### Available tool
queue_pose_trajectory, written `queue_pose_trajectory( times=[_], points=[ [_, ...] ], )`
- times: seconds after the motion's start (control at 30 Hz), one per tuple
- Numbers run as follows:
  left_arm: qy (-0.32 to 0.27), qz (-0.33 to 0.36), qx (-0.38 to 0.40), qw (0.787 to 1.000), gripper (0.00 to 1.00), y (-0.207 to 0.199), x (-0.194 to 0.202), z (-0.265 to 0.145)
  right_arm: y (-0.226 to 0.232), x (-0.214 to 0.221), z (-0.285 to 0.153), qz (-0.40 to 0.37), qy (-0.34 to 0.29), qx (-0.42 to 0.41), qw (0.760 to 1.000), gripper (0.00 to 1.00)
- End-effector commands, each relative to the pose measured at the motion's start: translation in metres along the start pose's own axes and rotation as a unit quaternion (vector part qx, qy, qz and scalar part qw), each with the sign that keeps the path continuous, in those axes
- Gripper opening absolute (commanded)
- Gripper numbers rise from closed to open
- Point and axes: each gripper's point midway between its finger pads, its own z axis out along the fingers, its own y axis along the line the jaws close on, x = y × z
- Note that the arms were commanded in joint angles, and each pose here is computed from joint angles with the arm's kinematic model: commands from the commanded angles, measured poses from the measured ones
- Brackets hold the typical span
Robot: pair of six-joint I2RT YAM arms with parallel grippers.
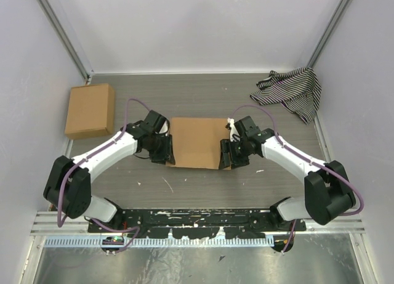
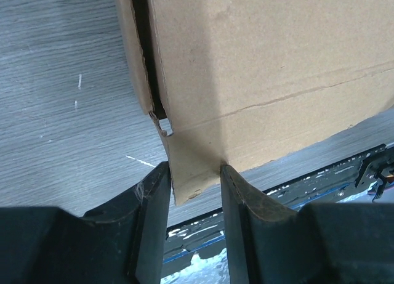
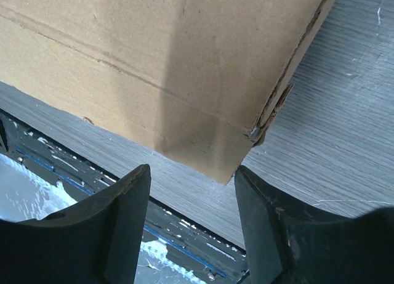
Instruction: Fold the paper box
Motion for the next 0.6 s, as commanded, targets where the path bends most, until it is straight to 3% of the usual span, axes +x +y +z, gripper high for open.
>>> queue_pose_trajectory(
  times=[0.0,0.3,0.57],
  points=[
    [0.002,0.001,0.034,0.999,0.44,-0.012,-0.002,0.009,0.012,-0.02,0.002,-0.014,-0.036,-0.026,0.999,0.62],
    [0.017,-0.004,0.028,0.999,0.43,-0.006,0.003,0.024,0.007,-0.026,0.009,-0.011,-0.043,-0.015,0.999,0.61],
    [-0.001,-0.001,0.048,0.999,0.43,-0.019,-0.005,0.006,0.023,-0.035,-0.009,-0.013,-0.059,-0.035,0.998,0.6]
  ],
)
